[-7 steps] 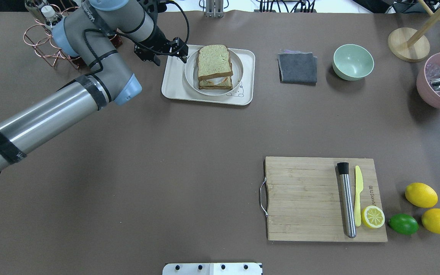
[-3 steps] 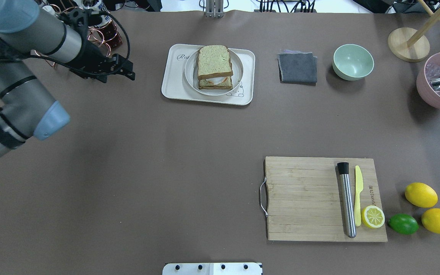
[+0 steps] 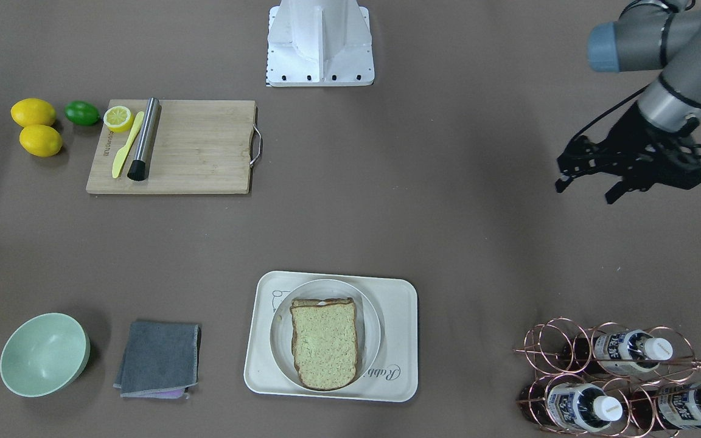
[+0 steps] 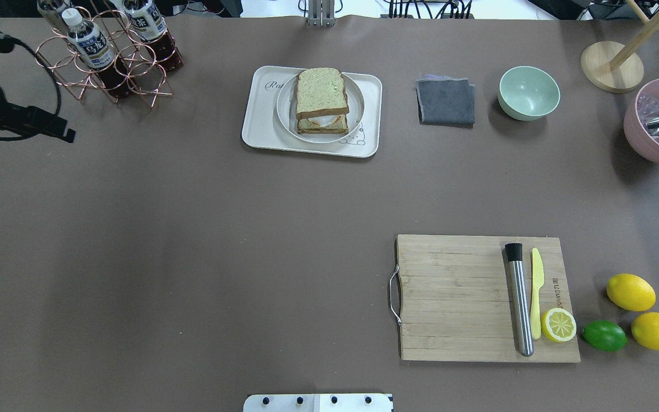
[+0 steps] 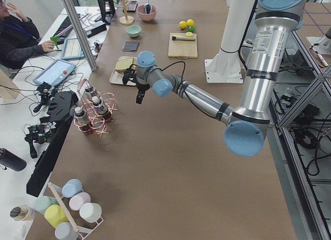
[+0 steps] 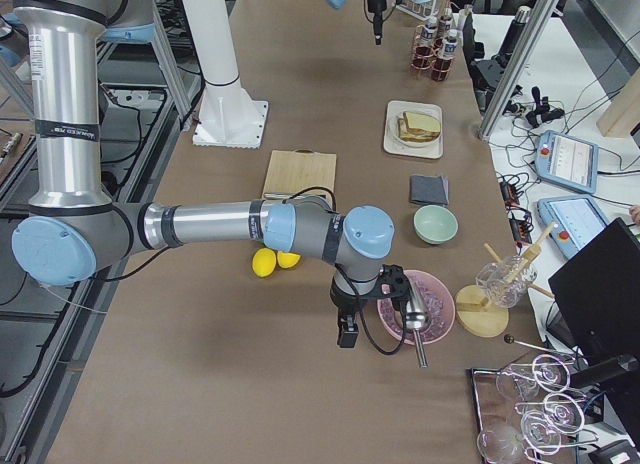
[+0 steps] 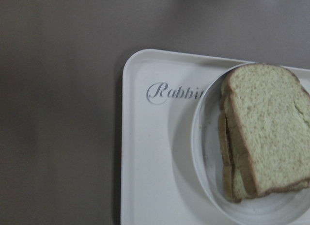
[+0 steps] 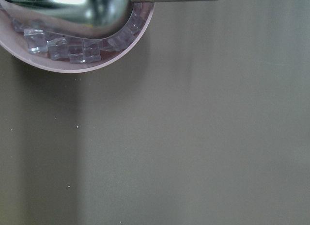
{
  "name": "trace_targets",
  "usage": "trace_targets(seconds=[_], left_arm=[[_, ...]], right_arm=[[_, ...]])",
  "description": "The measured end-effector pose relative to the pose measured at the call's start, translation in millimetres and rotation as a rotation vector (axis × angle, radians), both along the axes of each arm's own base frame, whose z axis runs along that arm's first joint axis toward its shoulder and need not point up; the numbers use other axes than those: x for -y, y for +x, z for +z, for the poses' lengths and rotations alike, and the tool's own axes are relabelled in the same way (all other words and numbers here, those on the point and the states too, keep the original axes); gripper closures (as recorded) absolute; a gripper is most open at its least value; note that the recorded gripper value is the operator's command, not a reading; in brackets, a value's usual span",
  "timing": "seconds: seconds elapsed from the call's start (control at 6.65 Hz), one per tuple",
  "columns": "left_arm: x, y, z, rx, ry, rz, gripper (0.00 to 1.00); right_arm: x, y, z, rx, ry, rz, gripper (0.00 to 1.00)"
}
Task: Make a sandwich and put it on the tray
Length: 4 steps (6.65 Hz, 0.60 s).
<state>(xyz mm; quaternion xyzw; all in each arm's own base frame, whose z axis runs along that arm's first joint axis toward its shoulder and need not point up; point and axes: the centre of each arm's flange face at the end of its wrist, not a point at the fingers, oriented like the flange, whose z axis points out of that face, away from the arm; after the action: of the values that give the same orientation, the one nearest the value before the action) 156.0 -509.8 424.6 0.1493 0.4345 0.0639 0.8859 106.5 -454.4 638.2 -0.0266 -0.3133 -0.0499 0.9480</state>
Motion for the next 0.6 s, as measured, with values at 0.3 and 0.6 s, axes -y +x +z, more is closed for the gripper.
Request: trace_targets(seconds=[0.3, 0.6], left_arm=[[-3, -119, 78, 0.144, 0.07, 0.08, 0.01], [-10, -202, 126, 0.226, 0.035, 0.189, 0.01]], right_arm=[[-2, 0, 2, 0.001, -0.004, -0.002, 0.0], [-3, 0, 4, 0.0, -0.007, -0.002, 0.0]])
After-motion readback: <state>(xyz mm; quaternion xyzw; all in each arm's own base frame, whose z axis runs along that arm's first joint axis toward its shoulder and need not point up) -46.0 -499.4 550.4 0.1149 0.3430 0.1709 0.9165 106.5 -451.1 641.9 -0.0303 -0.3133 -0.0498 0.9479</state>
